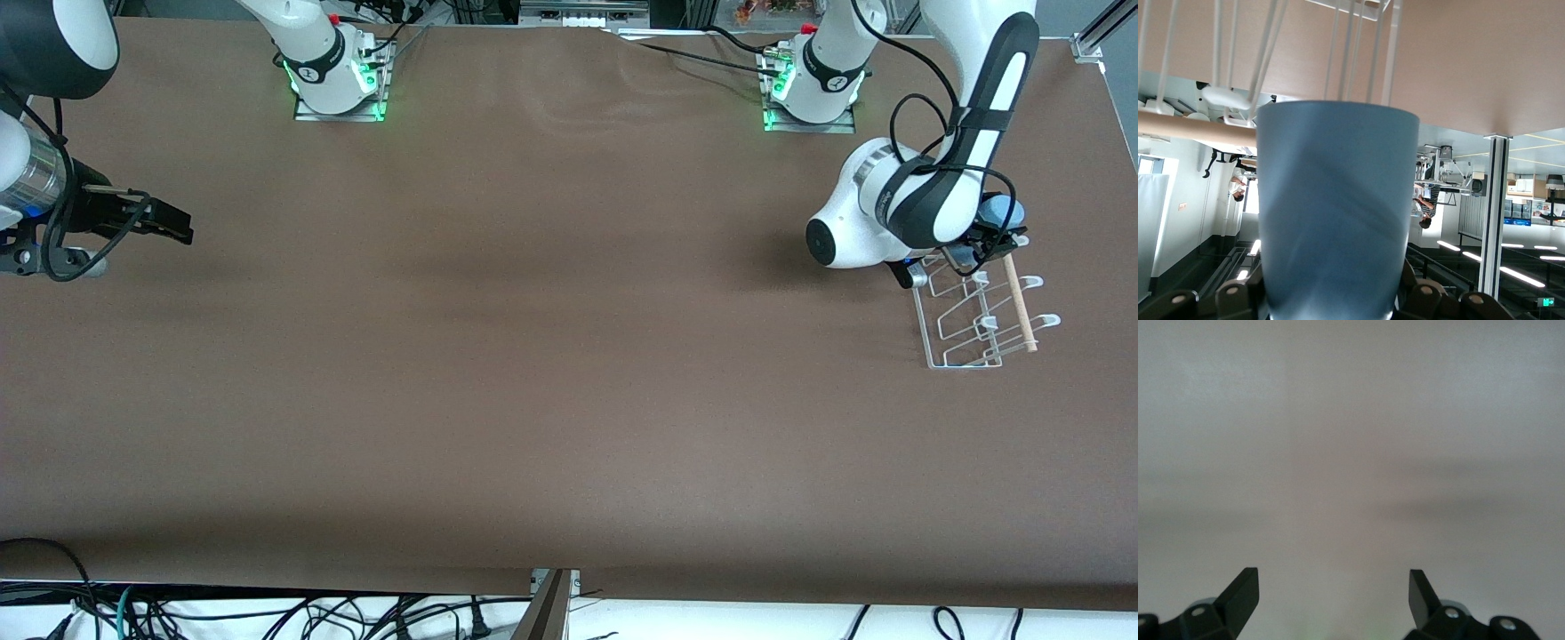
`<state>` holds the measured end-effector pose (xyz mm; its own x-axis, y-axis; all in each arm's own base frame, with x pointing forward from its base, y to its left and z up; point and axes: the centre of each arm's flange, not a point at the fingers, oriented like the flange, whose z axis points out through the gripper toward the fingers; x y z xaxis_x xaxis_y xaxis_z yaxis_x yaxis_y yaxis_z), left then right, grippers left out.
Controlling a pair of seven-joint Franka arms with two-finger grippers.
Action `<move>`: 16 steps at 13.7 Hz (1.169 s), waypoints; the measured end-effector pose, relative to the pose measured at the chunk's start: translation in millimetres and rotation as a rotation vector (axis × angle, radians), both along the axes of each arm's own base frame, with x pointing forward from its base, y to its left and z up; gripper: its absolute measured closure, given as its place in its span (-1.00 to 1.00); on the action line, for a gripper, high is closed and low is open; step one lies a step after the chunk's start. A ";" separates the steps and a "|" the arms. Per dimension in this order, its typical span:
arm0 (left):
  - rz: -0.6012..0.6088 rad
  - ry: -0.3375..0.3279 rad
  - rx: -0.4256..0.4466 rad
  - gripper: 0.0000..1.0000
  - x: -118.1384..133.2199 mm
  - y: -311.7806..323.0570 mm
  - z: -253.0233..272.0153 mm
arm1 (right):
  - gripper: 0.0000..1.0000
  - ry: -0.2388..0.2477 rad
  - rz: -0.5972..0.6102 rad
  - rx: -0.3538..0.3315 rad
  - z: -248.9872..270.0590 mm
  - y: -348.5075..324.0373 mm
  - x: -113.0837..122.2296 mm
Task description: Transfer cup to left arm and place on rack
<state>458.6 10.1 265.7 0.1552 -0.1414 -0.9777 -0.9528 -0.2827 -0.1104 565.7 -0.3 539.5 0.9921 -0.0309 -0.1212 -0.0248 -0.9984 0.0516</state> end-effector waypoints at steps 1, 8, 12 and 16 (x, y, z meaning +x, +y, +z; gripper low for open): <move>-0.005 0.014 0.000 -0.40 -4.2 -0.9 -4.2 | -0.99 0.000 0.000 0.000 0.0 0.0 0.0; -0.051 0.021 -0.064 -0.40 -2.7 12.6 -28.0 | -0.99 0.001 0.000 0.000 -0.1 0.0 -0.1; -0.067 0.031 -0.083 -0.40 -1.1 18.1 -40.4 | -0.99 0.001 0.000 0.000 -0.1 0.0 -0.1; -0.068 0.027 -0.085 -1.00 0.1 17.3 -40.7 | -0.99 0.001 0.000 0.000 -0.1 0.0 -0.1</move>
